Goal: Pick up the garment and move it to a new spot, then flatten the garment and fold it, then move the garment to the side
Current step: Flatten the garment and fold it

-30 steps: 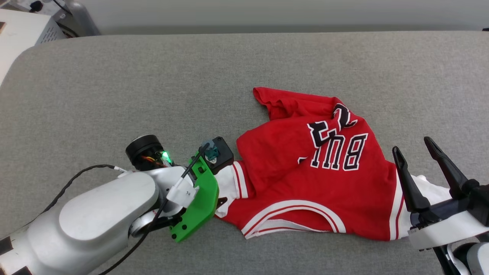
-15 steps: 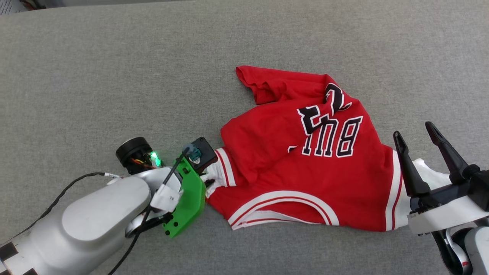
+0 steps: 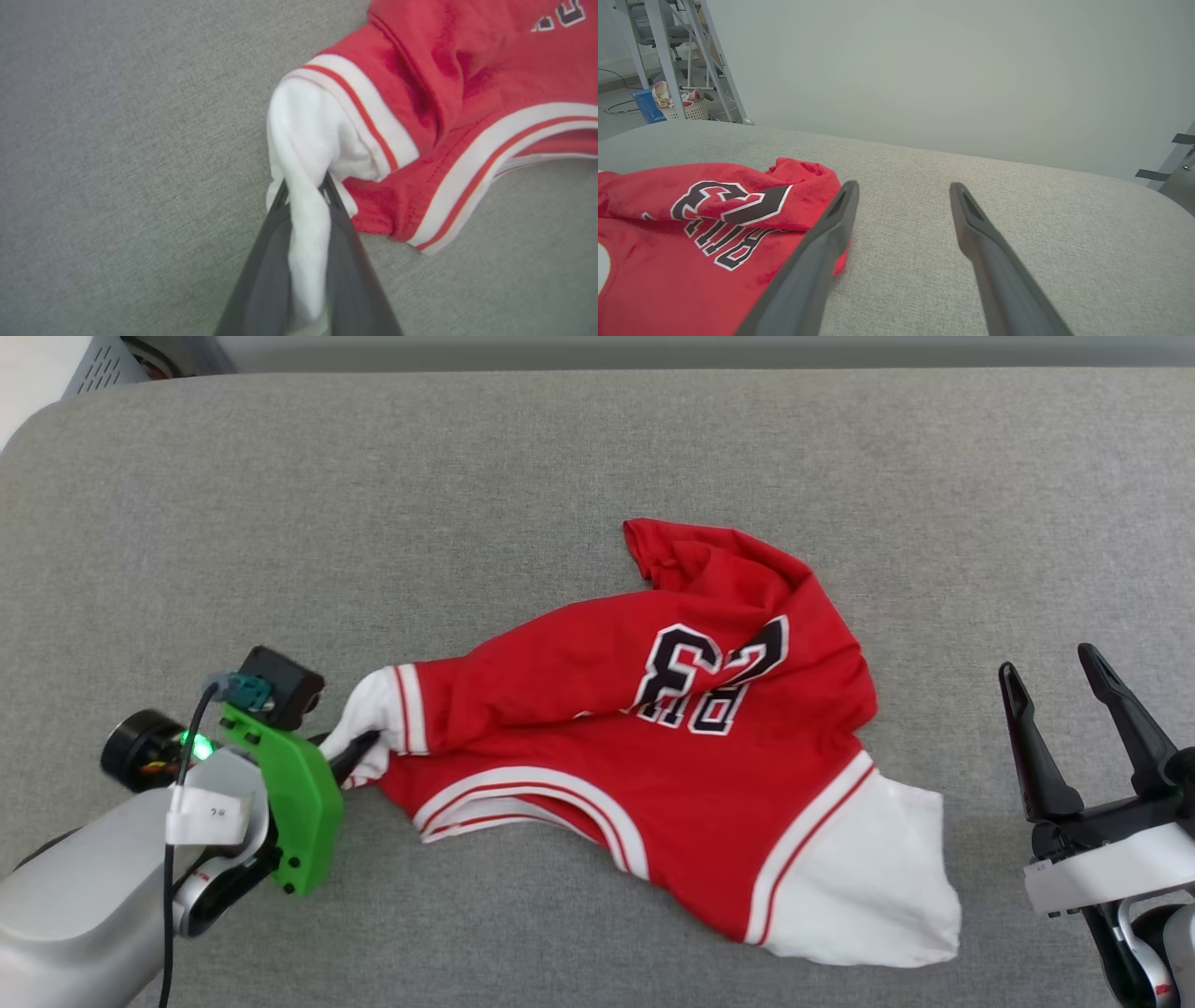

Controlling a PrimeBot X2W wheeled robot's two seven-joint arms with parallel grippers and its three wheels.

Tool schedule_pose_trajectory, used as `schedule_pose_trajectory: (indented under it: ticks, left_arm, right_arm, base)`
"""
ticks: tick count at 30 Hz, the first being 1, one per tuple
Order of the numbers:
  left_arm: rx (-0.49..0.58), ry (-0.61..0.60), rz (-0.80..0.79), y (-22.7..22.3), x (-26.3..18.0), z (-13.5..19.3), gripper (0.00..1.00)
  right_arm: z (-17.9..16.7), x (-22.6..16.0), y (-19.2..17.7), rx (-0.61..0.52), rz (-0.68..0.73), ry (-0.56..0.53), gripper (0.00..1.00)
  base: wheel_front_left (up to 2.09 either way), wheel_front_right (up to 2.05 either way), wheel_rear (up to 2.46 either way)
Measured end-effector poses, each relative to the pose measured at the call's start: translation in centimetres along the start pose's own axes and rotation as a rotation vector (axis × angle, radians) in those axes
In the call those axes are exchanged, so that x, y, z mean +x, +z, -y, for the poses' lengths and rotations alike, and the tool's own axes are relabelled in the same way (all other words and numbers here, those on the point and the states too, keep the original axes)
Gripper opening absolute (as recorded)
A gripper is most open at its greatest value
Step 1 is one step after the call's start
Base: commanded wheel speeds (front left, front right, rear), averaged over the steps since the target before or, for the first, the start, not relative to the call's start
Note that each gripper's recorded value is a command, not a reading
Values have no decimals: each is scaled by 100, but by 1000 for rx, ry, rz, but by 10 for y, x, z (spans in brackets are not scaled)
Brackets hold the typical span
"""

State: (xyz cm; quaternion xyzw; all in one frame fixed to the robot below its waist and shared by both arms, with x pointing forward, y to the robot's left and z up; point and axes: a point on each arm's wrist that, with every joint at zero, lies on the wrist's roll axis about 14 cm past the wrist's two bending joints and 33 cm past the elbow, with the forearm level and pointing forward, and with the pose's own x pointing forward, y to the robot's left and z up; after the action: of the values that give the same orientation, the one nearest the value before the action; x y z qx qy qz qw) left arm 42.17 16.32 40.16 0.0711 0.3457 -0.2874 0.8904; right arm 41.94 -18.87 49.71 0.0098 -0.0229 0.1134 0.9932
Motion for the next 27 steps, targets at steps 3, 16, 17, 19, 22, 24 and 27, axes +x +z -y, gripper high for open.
schedule_pose_trajectory:
  ticks: [3,16,17,19,22,24,27]
  left_arm:
    - [-41,54,-25,-17,0,-15,0]
    - [-80,194,79,-25,1,-33,100]
    - [-55,220,121,-20,-2,-34,100]
    - [-32,260,215,-4,-10,-35,100]
    - [9,335,342,20,-26,-36,100]
    - [28,382,422,38,-39,-33,100]
    - [66,445,548,64,-64,-25,100]
  right_arm:
    - [4,-1,-5,-3,-16,-10,100]
    - [9,-7,1,-24,-12,-18,100]
    - [10,-7,8,-36,6,-13,100]
    - [12,-6,24,-62,44,-2,100]
    - [14,-2,53,-109,105,19,100]
    - [13,3,77,-148,142,48,100]
    - [5,12,98,-201,138,112,100]
  base:
    - [0,0,0]
    - [0,0,0]
    - [0,0,0]
    - [0,0,0]
    - [0,0,0]
    - [0,0,0]
    - [0,0,0]
